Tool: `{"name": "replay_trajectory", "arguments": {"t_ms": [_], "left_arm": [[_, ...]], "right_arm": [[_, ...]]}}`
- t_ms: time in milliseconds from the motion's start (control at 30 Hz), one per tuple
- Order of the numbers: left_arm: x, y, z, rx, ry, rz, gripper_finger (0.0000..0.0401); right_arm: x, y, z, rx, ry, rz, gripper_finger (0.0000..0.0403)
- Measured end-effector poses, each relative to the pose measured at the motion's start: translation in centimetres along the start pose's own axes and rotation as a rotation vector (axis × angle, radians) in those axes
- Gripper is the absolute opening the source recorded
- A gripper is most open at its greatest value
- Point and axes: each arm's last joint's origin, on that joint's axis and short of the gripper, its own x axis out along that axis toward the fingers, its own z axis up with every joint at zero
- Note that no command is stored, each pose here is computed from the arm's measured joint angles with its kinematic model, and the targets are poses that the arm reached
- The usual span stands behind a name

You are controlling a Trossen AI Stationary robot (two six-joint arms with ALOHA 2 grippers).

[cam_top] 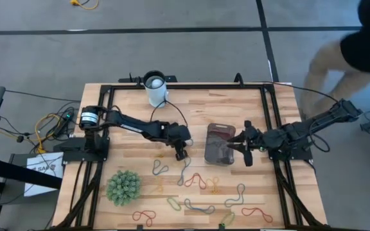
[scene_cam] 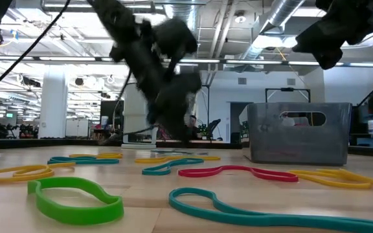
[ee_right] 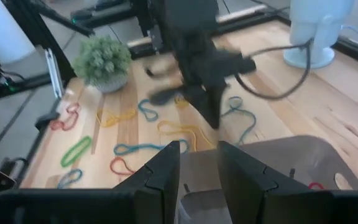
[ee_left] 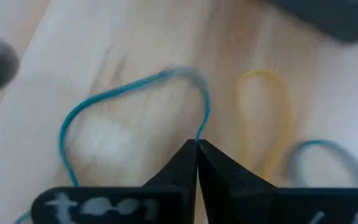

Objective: Pick and place items into bin
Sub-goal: Put the blue rubber band into the black bin

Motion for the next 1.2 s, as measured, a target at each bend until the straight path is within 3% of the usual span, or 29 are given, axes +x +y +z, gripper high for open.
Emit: {"name": "replay_trajectory", "arguments": {"t_ms": [100, 367, 567, 800, 1200], "left_arm": [[-2.7, -1.3, 3.0, 0.043, -0.099, -0.023, 0.0], [-10.6, -4.6, 10.6, 0.259, -0.322, 0.122, 0.0], [-13.6, -5.9, 13.0, 0.319, -0.43, 0.088, 0.0], [-12.6, -6.2, 12.9, 0.317, -0.409, 0.04, 0.0], [-5.2, -7.8, 12.4, 0.309, -0.393, -0.09, 0.0]], "right_arm": [[0.6, 0.1, -0.3, -0.008, 0.027, -0.011, 0.0102], [2.8, 0.6, -1.6, 0.059, 0.107, -0.072, 0.0102], [3.7, 0.9, -2.2, 0.167, 0.089, -0.149, 0.0102], [2.1, 1.7, -1.8, 0.165, 0.016, -0.146, 0.0102], [-1.3, 1.0, -1.2, 0.127, -0.114, -0.275, 0.0102]]}}
